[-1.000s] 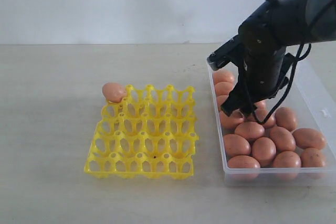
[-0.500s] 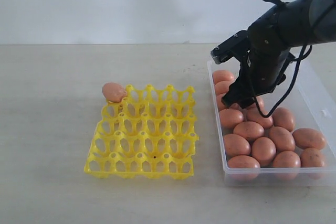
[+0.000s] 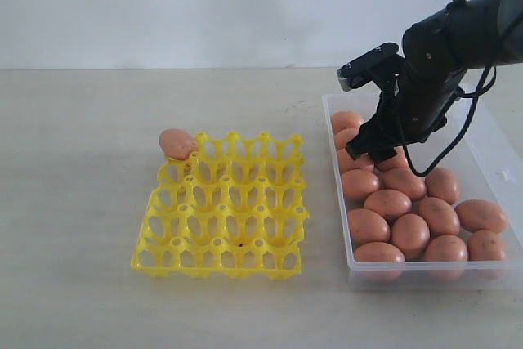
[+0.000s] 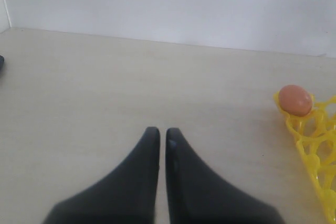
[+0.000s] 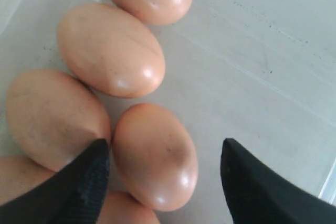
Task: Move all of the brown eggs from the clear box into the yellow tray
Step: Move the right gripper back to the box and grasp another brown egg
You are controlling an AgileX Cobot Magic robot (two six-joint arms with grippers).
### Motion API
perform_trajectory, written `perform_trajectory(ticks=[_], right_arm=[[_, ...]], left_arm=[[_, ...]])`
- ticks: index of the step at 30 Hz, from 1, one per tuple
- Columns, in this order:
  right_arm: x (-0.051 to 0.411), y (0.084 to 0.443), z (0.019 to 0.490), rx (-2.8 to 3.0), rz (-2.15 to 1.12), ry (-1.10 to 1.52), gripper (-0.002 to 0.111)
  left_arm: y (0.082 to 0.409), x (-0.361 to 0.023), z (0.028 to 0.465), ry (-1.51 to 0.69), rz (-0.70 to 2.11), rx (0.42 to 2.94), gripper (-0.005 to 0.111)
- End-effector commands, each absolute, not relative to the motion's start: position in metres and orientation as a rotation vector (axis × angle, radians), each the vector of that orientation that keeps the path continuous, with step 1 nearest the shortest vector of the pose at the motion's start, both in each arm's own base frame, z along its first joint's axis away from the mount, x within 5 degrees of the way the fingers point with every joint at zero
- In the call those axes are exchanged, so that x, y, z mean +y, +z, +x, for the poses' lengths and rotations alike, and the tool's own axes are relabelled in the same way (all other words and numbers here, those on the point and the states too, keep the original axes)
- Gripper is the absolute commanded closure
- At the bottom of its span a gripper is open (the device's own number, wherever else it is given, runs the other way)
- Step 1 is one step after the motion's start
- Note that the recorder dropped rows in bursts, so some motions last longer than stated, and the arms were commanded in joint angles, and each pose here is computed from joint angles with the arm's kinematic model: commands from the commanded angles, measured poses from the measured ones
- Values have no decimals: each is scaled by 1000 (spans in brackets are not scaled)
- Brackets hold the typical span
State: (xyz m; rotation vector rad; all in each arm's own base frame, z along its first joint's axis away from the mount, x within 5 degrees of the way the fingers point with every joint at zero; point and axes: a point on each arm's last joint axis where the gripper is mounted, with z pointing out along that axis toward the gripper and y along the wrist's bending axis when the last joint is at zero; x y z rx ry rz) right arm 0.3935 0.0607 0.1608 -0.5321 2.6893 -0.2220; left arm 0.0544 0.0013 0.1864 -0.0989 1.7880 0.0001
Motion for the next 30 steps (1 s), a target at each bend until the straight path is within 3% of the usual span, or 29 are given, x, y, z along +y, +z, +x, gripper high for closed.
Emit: perform_trajectory(ticks=[1, 5, 15, 23, 30], right_arm=[[59, 163, 396, 2670, -528, -213, 54], [59, 163, 396, 2669, -531, -215, 64], [46, 136, 399, 2744, -525, -232, 64], [47, 136, 401, 2726, -515, -217, 64], [48, 137, 402, 2723, -446, -200, 94]], left_arm=[[186, 2, 54, 5, -98, 1784, 103], [186, 2, 54, 5, -98, 1784, 103], [186, 2, 54, 5, -98, 1784, 103], [186, 2, 54, 6, -99, 1780, 103], [186, 2, 54, 6, -99, 1780, 103]])
